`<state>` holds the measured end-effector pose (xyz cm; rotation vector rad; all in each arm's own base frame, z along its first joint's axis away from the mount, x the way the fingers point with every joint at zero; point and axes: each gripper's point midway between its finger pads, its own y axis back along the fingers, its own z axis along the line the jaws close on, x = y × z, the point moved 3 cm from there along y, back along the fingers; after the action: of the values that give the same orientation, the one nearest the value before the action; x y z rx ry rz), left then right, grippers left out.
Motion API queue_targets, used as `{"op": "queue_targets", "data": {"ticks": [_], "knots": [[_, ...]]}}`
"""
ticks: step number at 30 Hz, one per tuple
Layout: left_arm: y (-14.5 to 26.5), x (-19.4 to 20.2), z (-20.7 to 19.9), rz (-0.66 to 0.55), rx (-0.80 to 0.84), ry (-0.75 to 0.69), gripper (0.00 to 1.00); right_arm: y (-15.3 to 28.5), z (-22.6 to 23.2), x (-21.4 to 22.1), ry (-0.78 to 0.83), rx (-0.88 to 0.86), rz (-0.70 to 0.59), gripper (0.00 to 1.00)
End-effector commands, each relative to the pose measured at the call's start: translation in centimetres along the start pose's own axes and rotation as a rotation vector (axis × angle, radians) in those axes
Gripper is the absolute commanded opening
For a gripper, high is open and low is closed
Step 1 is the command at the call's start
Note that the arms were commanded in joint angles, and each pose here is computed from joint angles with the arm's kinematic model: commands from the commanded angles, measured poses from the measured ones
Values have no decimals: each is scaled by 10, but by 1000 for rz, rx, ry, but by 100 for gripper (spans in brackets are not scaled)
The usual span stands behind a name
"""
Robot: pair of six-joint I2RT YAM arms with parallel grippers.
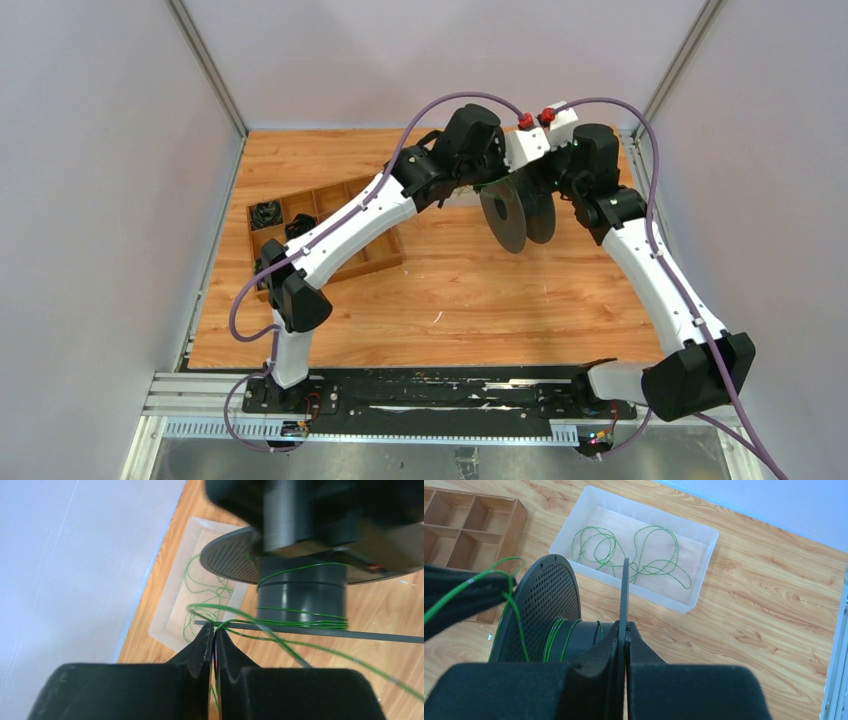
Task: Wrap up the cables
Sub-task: Wrap the cable around the cable reel.
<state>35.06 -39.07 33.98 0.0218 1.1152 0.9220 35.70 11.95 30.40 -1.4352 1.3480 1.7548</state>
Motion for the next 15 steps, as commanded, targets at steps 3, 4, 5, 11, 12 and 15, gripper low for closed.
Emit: {"op": "queue_targets", "data": {"ticks": [3, 4, 5, 11, 12, 15], "knots": [[-10, 24, 46, 40, -148, 22, 8, 15, 19, -7, 36, -100, -32, 1], [-11, 27, 47, 45, -146, 28, 8, 16, 19, -7, 35, -100, -32, 1], [-11, 30, 49, 48, -146, 34, 8, 16, 19, -8, 35, -100, -34, 1], [-15, 47, 49, 67, -129, 67, 5, 17, 18, -10, 29, -103, -39, 1], [-15, 50, 49, 70, -128, 73, 4, 17, 18, -10, 29, -101, -39, 1], [-16, 61, 49, 78, -122, 95, 1, 18, 17, -9, 27, -102, -38, 1]]}}
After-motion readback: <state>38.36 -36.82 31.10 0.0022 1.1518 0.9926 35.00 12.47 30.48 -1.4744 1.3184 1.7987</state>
